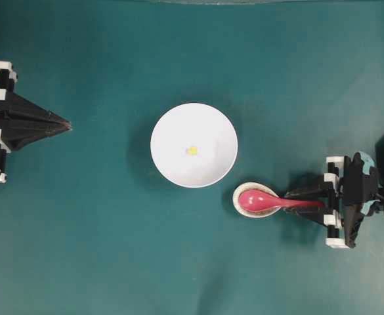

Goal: Scoop the yellow hexagonal prism block from the bowl with a spoon using the right arm.
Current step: 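Close the right gripper on the pink spoon handle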

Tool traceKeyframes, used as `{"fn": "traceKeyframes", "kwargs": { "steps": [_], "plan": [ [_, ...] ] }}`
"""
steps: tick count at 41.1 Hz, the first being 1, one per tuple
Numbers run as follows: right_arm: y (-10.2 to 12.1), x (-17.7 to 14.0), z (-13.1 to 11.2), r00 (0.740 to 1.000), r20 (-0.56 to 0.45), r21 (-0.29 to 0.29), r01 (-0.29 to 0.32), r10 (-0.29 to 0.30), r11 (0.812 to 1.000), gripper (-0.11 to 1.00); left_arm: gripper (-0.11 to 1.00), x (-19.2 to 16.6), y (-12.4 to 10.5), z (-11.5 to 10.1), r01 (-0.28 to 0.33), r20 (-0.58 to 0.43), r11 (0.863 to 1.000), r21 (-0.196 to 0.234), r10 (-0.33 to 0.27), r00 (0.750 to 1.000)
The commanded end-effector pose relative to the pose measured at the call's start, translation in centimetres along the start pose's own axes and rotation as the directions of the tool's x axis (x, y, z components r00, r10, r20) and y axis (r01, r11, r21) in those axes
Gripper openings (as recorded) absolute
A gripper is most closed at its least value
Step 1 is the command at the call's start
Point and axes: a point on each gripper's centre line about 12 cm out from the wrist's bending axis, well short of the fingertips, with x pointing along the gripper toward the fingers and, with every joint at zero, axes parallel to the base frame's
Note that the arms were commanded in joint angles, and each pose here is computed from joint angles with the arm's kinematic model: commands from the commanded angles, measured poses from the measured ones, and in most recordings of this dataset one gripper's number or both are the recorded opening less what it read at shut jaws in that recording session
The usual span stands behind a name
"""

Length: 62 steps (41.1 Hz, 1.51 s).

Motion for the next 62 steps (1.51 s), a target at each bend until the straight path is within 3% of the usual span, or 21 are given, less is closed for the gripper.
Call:
{"fn": "traceKeyframes", "kwargs": {
  "steps": [1, 44, 58, 62],
  "plan": [
    [0.45, -0.04, 0.55, 1.0, 0.022, 0.012, -0.016, 0.016, 1.0, 0.43, 0.02, 0.14, -0.03, 1.35, 0.002, 0.037, 1.0, 0.0, -0.002, 0.999],
    [0.5, -0.03, 0.94, 0.999, 0.052, 0.006, -0.017, 0.017, 1.0, 0.43, 0.02, 0.02, -0.03, 1.25, 0.002, 0.023, 1.0, 0.0, -0.002, 1.0],
    [0.52, -0.03, 0.94, 0.999, 0.052, 0.003, -0.018, 0.018, 1.0, 0.26, 0.02, 0.02, -0.06, 1.1, 0.003, 0.011, 1.0, 0.0, -0.003, 1.0],
    [0.52, -0.03, 0.94, 0.999, 0.052, 0.003, -0.018, 0.018, 1.0, 0.25, 0.02, 0.04, -0.03, 1.07, 0.002, 0.009, 1.0, 0.0, -0.002, 1.0]
  ]
}}
